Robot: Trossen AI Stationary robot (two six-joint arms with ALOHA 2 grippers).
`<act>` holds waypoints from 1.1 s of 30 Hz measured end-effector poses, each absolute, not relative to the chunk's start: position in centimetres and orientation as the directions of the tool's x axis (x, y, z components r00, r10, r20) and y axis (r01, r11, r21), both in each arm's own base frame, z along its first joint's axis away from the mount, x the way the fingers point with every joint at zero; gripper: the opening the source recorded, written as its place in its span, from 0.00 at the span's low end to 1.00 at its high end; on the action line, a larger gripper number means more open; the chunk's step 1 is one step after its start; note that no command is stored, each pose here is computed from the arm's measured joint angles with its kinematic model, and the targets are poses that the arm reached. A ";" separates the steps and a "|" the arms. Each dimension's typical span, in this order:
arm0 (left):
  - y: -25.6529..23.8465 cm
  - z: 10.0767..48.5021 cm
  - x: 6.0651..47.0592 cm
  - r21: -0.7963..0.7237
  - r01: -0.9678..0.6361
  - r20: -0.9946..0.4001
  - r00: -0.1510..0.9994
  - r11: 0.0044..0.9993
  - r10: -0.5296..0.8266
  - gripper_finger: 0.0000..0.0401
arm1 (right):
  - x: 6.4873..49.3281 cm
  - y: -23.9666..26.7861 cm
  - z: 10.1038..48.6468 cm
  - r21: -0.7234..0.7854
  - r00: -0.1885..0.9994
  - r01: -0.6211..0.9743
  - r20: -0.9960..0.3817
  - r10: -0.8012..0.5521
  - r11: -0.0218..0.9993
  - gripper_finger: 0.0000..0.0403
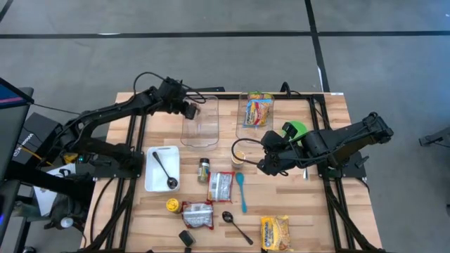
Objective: Pick & Place Food Item
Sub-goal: Put the orange seasoning pack into the left transparent bin
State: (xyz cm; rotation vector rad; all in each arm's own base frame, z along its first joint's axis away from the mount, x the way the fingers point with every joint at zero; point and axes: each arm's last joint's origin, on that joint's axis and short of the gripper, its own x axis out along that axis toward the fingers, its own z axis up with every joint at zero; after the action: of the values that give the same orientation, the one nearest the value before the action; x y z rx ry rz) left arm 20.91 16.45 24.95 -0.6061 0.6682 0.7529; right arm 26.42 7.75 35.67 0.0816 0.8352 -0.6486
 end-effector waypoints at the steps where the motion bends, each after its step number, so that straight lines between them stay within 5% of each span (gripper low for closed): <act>1: 16.4 24.9 20.9 -0.257 -0.770 -0.734 0.549 0.584 0.400 0.00 | 26.4 7.8 35.7 -0.179 0.491 0.565 -0.711 -0.503 0.806 0.00; 33: 16.9 23.1 21.5 -0.259 -0.800 -0.788 0.499 0.541 0.361 0.00 | 26.4 7.8 35.7 -0.179 0.492 0.565 -0.711 -0.503 0.805 0.00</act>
State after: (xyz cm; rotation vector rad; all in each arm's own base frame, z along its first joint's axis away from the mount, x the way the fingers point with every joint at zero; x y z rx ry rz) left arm 21.51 16.89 23.10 -0.6762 0.7434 0.7707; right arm 26.43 7.75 35.66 0.0820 0.8347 -0.6490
